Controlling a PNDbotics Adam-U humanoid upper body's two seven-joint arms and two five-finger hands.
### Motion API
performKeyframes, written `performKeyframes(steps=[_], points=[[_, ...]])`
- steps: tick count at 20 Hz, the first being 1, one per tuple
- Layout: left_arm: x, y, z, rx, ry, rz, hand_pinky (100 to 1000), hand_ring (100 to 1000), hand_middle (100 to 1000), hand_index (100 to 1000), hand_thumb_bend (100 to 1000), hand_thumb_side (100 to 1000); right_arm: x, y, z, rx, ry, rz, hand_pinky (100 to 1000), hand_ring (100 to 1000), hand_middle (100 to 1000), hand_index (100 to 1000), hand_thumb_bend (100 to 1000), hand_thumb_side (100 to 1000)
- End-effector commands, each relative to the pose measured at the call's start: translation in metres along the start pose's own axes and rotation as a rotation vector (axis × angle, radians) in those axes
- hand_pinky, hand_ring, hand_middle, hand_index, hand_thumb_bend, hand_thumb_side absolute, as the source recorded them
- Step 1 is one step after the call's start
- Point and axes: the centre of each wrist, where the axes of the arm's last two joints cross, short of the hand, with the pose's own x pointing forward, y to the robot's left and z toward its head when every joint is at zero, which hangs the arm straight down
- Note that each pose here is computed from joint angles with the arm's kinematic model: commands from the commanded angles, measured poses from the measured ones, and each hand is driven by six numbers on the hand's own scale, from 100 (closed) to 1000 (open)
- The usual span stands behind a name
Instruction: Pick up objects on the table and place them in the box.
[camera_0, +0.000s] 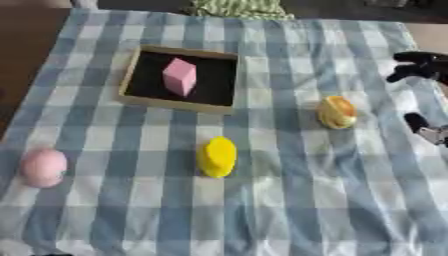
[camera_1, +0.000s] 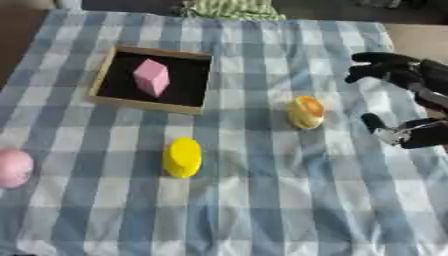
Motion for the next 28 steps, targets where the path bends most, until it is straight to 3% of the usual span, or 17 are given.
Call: performKeyframes(steps=[1, 11, 14, 19, 21, 28], points=[[0.006, 0.004, -0.004, -0.026, -0.013, -0.022, 786, 947, 828, 843, 100, 567, -0.009, -0.012, 0.003, 0.092, -0.024, 0.067, 984, 1000, 778, 1000, 100, 228], [0.006, 0.003, -0.006, -0.037, -0.016, -0.016, 786, 949, 826, 843, 100, 567, -0.022, -0.009, -0.004, 0.132, 0.014, 0.111, 1000, 1000, 782, 1000, 100, 247], [0.006, 0.002, -0.007, -0.04, -0.016, -0.014, 787, 949, 826, 843, 100, 567, -0.024, -0.008, -0.008, 0.134, 0.019, 0.135, 1000, 1000, 875, 1000, 100, 275], [0.006, 0.002, -0.007, -0.045, -0.016, -0.01, 787, 950, 827, 842, 100, 566, -0.027, 0.003, -0.014, 0.14, 0.017, 0.13, 1000, 1000, 937, 1000, 100, 259], [0.006, 0.002, -0.007, -0.045, -0.016, -0.008, 787, 951, 827, 842, 100, 566, -0.028, 0.007, -0.017, 0.15, 0.009, 0.121, 1000, 1000, 1000, 1000, 100, 255], [0.006, 0.001, -0.007, -0.046, -0.013, -0.004, 787, 952, 827, 842, 100, 566, -0.031, 0.011, -0.025, 0.195, 0.003, 0.115, 1000, 1000, 954, 1000, 100, 261]])
